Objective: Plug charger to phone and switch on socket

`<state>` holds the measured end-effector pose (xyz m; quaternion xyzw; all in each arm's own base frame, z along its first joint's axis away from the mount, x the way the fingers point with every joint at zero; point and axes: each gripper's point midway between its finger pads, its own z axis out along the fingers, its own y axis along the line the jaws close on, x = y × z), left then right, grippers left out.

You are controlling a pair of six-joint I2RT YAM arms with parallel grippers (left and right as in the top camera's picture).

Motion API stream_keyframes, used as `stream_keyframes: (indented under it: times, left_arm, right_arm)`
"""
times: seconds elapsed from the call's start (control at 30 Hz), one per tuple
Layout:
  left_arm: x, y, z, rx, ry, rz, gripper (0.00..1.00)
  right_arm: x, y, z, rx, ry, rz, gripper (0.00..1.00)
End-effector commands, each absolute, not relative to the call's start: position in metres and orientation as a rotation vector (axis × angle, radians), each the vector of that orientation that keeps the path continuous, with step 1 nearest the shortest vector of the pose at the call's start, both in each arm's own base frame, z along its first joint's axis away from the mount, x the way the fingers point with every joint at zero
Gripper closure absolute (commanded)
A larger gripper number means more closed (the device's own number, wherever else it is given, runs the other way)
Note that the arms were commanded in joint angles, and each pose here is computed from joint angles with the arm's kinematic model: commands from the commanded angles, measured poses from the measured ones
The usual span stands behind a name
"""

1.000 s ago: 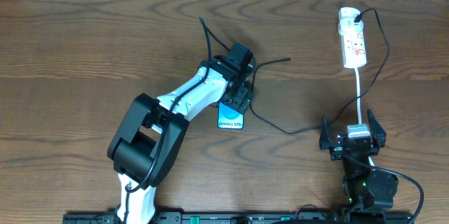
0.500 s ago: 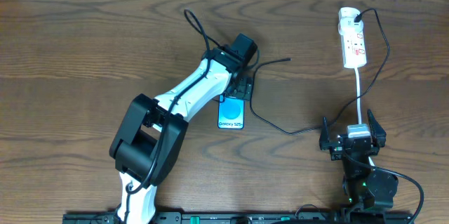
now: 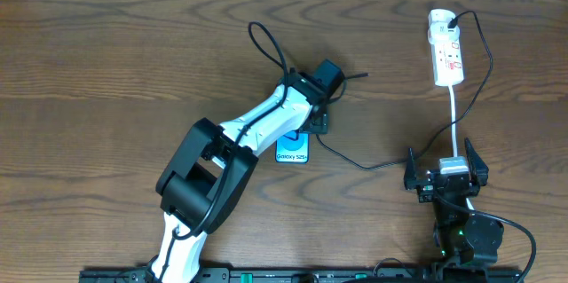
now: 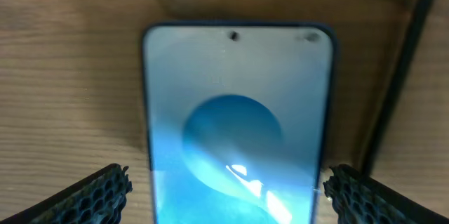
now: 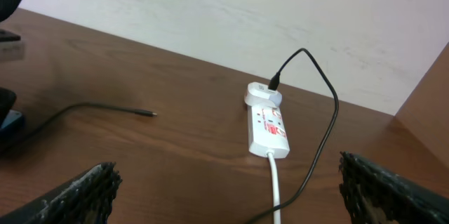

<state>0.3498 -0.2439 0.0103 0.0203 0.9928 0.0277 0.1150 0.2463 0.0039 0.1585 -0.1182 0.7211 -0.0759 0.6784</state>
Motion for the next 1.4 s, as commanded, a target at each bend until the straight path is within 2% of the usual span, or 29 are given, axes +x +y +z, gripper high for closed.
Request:
stream_keyframes:
  times: [0.0, 0.43, 1.03, 1.1, 1.13, 1.37]
  left_arm:
    - [0.362, -0.233, 0.014, -0.005, 2.880, 0.120, 0.07]
    - [0.345, -0.240, -0.014, 0.024, 2.992, 0.080, 0.06]
    - [0.332, -0.231, -0.015, 0.095, 3.047, 0.137, 0.07]
    - [0.332, -0.232, -0.015, 0.095, 3.046, 0.136, 0.07]
    - [0.332, -0.232, -0.015, 0.095, 3.044, 0.134, 0.02]
    - [0.333, -0.233, -0.015, 0.093, 3.041, 0.129, 0.02]
  right_arm:
    - [0.246, 0.002, 0.159, -0.268, 1.618, -0.186, 0.01]
    - [0.246, 0.002, 0.158, -0.268, 1.619, -0.186, 0.01]
    - [0.246, 0.002, 0.159, -0.268, 1.618, -0.186, 0.01]
    - [0.246, 0.002, 0.158, -0.268, 1.619, -0.186, 0.01]
    - [0.246, 0.002, 0.158, -0.268, 1.619, -0.186, 0.01]
    - [0.246, 0.002, 0.158, -0.268, 1.619, -0.185, 0.01]
